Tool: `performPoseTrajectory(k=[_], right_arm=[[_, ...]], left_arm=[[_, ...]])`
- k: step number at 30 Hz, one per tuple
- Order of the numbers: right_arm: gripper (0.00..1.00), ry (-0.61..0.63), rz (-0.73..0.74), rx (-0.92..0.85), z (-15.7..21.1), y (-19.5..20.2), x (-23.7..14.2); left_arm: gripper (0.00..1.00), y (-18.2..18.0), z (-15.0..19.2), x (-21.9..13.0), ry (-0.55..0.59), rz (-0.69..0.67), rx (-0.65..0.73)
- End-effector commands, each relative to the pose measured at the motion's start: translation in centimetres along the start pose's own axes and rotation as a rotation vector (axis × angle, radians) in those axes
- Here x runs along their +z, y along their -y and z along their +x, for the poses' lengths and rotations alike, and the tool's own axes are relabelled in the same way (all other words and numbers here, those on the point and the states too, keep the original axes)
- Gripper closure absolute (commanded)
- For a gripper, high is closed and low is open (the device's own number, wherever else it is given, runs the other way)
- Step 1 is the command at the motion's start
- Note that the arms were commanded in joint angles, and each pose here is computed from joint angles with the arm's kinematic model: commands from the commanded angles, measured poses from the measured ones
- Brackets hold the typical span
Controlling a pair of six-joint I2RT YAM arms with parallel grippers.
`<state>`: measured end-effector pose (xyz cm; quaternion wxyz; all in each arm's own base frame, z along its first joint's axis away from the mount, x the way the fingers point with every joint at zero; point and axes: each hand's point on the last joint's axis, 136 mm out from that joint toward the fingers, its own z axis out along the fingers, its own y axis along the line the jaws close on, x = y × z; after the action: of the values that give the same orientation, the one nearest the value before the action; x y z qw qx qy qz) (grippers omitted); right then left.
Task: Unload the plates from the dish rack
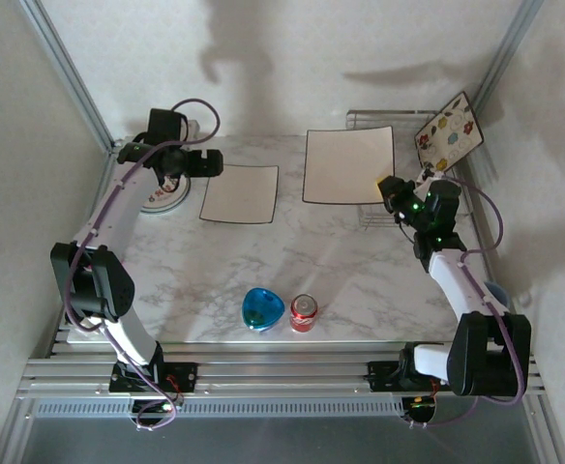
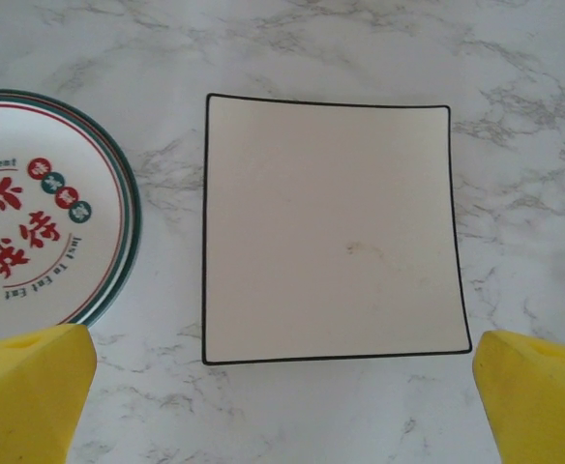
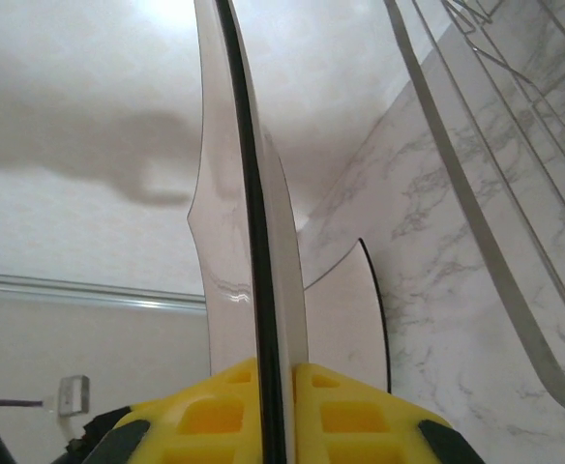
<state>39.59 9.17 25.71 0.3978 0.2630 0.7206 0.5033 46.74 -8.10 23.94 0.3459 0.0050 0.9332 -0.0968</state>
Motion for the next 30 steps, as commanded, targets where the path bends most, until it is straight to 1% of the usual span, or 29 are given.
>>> performPoseTrajectory(k=[1, 3, 7, 10, 11, 13, 16, 19, 25, 29, 30], right_arm=[[1.00, 0.060, -0.283, -0.129, -1.2, -8.5, -2.2], [1.00, 0.059, -0.285, -0.131, -1.1, -8.5, -2.4], [1.00, 0.049, -0.299, -0.133, -0.7, -9.0, -2.3], [1.00, 0.033, -0.309, -0.144, -0.1, -9.6, -1.8], [1.00, 0.029, -0.314, -0.148, 0.1, -9.9, -1.6], [1.00, 0.018, -0.328, -0.153, 0.4, -10.5, -1.1], [1.00, 0.004, -0.349, -0.164, 0.9, -11.6, -0.4], [1.00, -0.018, -0.368, -0.174, 1.6, -12.6, 0.3], [1.00, -0.056, -0.400, -0.189, 2.8, -14.0, 1.4], [1.00, -0.088, -0.416, -0.197, 3.6, -14.5, 2.1], [1.00, -0.096, -0.417, -0.197, 3.9, -14.5, 2.4]], left_arm=[[0.00, 2.7, -1.3, -0.3, 0.031, 0.123, -0.006], [0.00, 4.8, -2.1, -0.6, 0.061, 0.252, -0.019], [0.00, 10.1, -2.8, -1.9, 0.081, 0.584, -0.054], [0.00, 13.6, -3.2, -3.2, 0.089, 0.799, -0.090], [0.01, 14.8, -3.2, -3.5, 0.090, 0.855, -0.093], [0.00, 16.7, -2.9, -3.9, 0.084, 0.922, -0.086], [0.00, 18.4, -2.2, -3.7, 0.060, 0.997, -0.104], [0.00, 19.2, -1.7, -3.2, 0.042, 1.045, -0.134], [0.01, 19.8, -0.5, -2.1, 0.007, 1.070, -0.167], [0.06, 20.1, -0.2, -1.4, -0.012, 1.074, -0.180], [0.11, 20.1, -0.2, -1.3, -0.013, 1.078, -0.186]])
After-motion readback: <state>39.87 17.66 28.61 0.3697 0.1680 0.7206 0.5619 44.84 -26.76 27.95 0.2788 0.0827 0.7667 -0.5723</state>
